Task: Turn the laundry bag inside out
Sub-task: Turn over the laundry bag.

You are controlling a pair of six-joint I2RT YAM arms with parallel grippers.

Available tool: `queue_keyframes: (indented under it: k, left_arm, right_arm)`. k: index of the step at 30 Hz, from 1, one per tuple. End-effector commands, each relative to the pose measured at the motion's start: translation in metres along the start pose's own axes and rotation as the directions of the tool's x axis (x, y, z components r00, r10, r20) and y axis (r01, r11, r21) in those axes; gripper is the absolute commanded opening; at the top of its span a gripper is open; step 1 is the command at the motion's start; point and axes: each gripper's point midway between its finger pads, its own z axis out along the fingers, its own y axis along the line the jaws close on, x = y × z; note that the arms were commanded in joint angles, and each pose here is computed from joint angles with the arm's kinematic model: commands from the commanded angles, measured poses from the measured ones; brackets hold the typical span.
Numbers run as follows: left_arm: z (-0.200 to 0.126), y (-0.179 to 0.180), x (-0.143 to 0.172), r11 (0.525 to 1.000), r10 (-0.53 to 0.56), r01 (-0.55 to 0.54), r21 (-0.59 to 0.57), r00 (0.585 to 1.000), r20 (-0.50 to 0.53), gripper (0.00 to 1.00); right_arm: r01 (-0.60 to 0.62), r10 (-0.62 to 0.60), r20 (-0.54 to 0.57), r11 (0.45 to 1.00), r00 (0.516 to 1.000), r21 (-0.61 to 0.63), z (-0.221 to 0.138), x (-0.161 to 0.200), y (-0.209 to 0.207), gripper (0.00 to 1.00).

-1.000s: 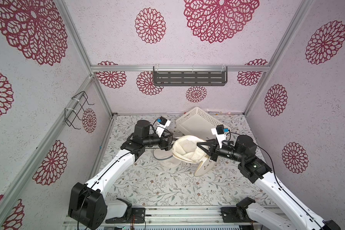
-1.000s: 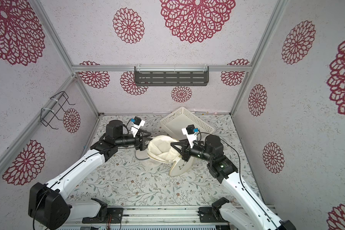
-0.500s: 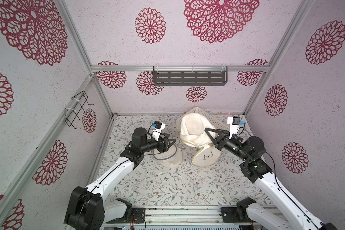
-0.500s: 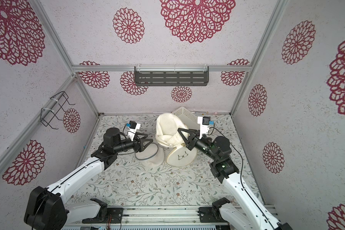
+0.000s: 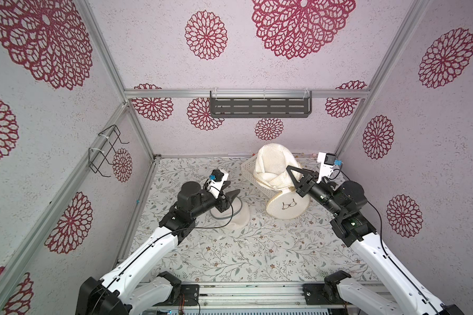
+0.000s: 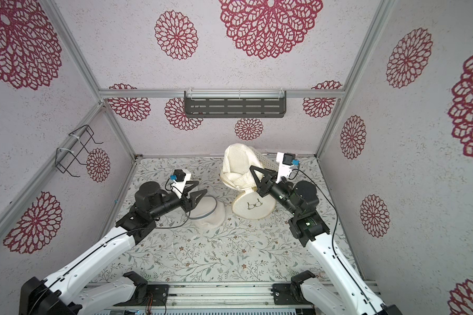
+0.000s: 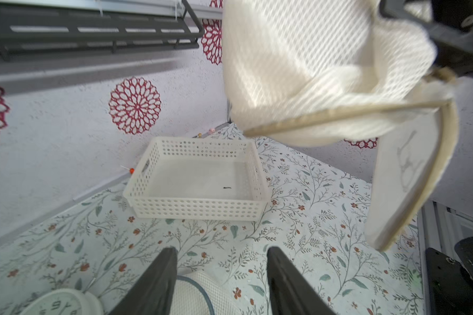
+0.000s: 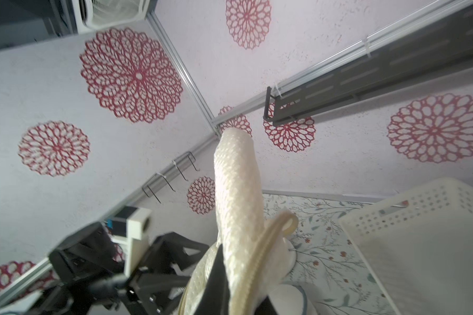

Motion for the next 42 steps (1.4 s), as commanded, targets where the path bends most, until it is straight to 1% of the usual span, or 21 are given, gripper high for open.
queue_keyframes:
  k: [1,2,4,7,10,14,18,21,26,31,32,33,34,36,37,40,42]
  left_arm:
    - [-0.009,-0.004,-0.006,0.991,0.132,-0.130,0.040,0.989,-0.061,0.61]
    - [-0.008,-0.007,-0.006,0.986,0.157,-0.152,0.064,0.985,-0.077,0.63]
    - [-0.006,-0.011,-0.007,0.978,0.189,-0.180,0.102,0.977,-0.094,0.72]
    - [0.001,-0.012,-0.010,0.970,0.219,-0.206,0.128,0.971,-0.096,0.83]
    - [0.009,-0.010,-0.006,0.966,0.226,-0.209,0.151,0.968,-0.111,0.86]
    - [0.015,-0.010,0.000,0.967,0.194,-0.169,0.189,0.973,-0.124,0.86]
    - [0.016,-0.019,0.001,0.956,0.138,-0.102,0.274,0.984,-0.114,0.78]
    - [0.015,-0.027,-0.003,0.940,0.085,-0.048,0.339,0.992,-0.093,0.66]
    - [0.013,-0.039,-0.011,0.905,-0.002,0.029,0.424,0.998,-0.063,0.48]
    - [0.012,-0.043,-0.013,0.892,-0.029,0.054,0.449,0.998,-0.061,0.16]
    - [0.012,-0.043,-0.013,0.892,-0.031,0.056,0.448,0.998,-0.063,0.10]
    - [0.012,-0.043,-0.013,0.893,-0.033,0.058,0.447,0.997,-0.064,0.04]
    - [0.012,-0.042,-0.014,0.896,-0.035,0.060,0.441,0.997,-0.063,0.00]
    - [0.013,-0.036,-0.014,0.911,-0.052,0.078,0.405,0.996,-0.075,0.00]
    - [0.014,-0.034,-0.014,0.915,-0.058,0.086,0.394,0.995,-0.083,0.00]
    - [0.014,-0.029,-0.009,0.924,-0.072,0.107,0.367,0.991,-0.109,0.00]
    - [0.015,-0.027,-0.006,0.929,-0.077,0.115,0.352,0.990,-0.121,0.00]
  right_arm:
    - [0.168,-0.182,-0.168,0.981,0.969,-0.096,0.005,0.027,0.010,0.00]
    - [0.179,-0.202,-0.198,0.976,0.959,-0.127,0.006,0.033,0.012,0.00]
    - [0.193,-0.241,-0.255,0.961,0.936,-0.199,0.009,0.046,0.018,0.00]
    - [0.169,-0.263,-0.316,0.940,0.912,-0.296,0.011,0.061,0.028,0.00]
    - [0.137,-0.272,-0.341,0.918,0.900,-0.371,0.011,0.069,0.039,0.00]
    - [0.123,-0.303,-0.359,0.886,0.883,-0.447,0.008,0.076,0.050,0.00]
    - [0.130,-0.330,-0.333,0.855,0.883,-0.502,0.008,0.077,0.059,0.00]
    - [0.139,-0.343,-0.319,0.842,0.884,-0.521,0.013,0.078,0.062,0.00]
    - [0.181,-0.353,-0.284,0.852,0.892,-0.491,0.024,0.071,0.056,0.00]
    - [0.191,-0.342,-0.276,0.869,0.898,-0.456,0.031,0.068,0.049,0.00]
    - [0.186,-0.333,-0.280,0.877,0.901,-0.444,0.033,0.068,0.047,0.04]
    - [0.183,-0.324,-0.284,0.885,0.903,-0.429,0.033,0.068,0.046,0.12]
    - [0.181,-0.312,-0.294,0.899,0.903,-0.400,0.033,0.068,0.041,0.22]
    - [0.169,-0.282,-0.315,0.925,0.906,-0.340,0.032,0.068,0.033,0.45]
    - [0.163,-0.266,-0.317,0.934,0.910,-0.317,0.029,0.068,0.031,0.52]
    - [0.149,-0.221,-0.291,0.957,0.931,-0.251,0.017,0.062,0.028,0.66]
    - [0.135,-0.193,-0.277,0.967,0.941,-0.215,0.011,0.059,0.027,0.69]
